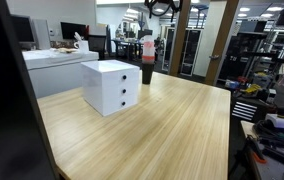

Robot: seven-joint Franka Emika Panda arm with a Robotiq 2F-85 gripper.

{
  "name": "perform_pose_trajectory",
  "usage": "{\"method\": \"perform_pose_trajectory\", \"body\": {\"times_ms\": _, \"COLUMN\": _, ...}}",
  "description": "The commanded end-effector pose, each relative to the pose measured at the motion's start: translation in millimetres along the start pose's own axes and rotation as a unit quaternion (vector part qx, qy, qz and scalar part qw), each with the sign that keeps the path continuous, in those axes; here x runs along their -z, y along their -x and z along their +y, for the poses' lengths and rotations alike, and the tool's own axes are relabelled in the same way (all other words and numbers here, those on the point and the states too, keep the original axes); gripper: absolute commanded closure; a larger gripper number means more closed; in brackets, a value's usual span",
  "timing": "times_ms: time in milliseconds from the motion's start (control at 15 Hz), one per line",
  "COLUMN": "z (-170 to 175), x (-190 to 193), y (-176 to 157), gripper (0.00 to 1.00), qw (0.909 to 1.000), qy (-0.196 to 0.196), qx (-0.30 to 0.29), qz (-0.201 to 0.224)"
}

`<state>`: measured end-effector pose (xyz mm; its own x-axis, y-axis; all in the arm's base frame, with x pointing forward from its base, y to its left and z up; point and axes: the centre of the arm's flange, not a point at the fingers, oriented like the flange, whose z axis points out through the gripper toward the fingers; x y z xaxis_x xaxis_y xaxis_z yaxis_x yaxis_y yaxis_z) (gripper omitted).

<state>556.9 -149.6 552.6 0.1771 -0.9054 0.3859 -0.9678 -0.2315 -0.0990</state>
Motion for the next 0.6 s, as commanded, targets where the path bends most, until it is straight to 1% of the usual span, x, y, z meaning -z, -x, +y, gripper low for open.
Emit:
{"method": "perform_pose_trajectory", "body": {"times_ms": 0, "z": -22.3, "x": -10.6, "y": -25.7, "gripper": 0.0, "qw": 0.9986, "qy": 0.011, "qx": -0.05, "qz": -0.014}}
{"method": "perform_pose_trajectory", "body": {"times_ms": 200, "z": -32.2, "x": -24.7, "y": -46.0, "gripper": 0.0, "qw": 0.9973, "qy": 0.018, "qx": -0.07, "qz": -0.011}}
{"method": "perform_pose_trajectory", "body": {"times_ms": 333, "z": -40.5, "x": -38.5, "y": -60.3, "gripper": 0.0, "qw": 0.9962, "qy": 0.027, "qx": -0.08, "qz": -0.022}}
{"method": "perform_pose_trajectory", "body": {"times_ms": 533, "z": -50.3, "x": -57.2, "y": -72.9, "gripper": 0.0, "qw": 0.9947, "qy": 0.04, "qx": -0.092, "qz": -0.024}}
